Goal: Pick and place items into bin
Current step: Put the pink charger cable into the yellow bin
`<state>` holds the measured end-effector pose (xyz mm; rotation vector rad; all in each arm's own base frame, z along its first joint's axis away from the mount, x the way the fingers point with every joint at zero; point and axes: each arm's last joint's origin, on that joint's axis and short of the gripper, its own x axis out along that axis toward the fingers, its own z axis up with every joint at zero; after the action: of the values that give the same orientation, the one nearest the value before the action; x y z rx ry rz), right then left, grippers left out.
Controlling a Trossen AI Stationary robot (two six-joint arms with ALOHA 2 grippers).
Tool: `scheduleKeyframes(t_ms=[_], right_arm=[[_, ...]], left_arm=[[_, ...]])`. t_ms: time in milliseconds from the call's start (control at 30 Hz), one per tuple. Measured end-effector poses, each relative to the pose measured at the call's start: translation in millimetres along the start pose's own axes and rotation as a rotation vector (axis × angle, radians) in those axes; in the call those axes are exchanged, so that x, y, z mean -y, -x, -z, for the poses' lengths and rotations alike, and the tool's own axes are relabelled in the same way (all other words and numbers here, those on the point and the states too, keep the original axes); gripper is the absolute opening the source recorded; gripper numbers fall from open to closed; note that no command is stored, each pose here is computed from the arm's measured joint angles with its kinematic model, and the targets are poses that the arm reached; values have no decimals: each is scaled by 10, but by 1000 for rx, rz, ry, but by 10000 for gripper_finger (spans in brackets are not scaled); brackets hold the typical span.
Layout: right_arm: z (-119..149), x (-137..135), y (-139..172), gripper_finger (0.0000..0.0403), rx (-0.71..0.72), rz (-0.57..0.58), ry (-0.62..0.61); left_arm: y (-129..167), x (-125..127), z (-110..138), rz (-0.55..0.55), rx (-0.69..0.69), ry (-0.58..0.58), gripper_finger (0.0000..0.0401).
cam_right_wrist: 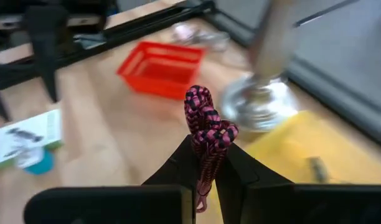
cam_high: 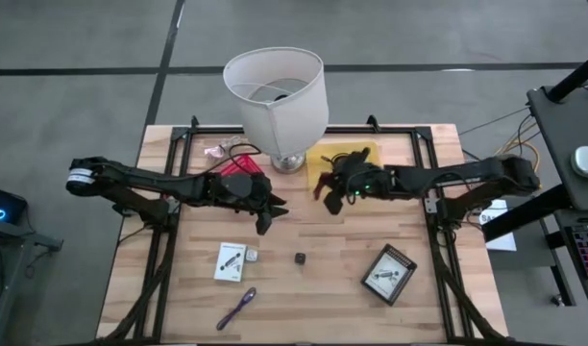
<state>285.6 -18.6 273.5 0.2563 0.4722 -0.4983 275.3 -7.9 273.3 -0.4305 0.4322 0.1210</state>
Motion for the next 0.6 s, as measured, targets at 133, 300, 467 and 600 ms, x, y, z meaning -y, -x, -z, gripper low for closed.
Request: scheduleKeyframes(t_ms=[133,300,467,600], right_arm=[[-68,146,195,20,13,88,46],[-28,328,275,20,-66,205,108],[46,443,210,20,-156,287,138],[92,486,111,20,-200,329,162]], left_arm=[[-1,-1,0,-2,1,0,125],[-2,-1,0,-3,1,0,125],[-3,-2,2,-3,0,0,125],[-3,-2,3,-3,0,0,125]])
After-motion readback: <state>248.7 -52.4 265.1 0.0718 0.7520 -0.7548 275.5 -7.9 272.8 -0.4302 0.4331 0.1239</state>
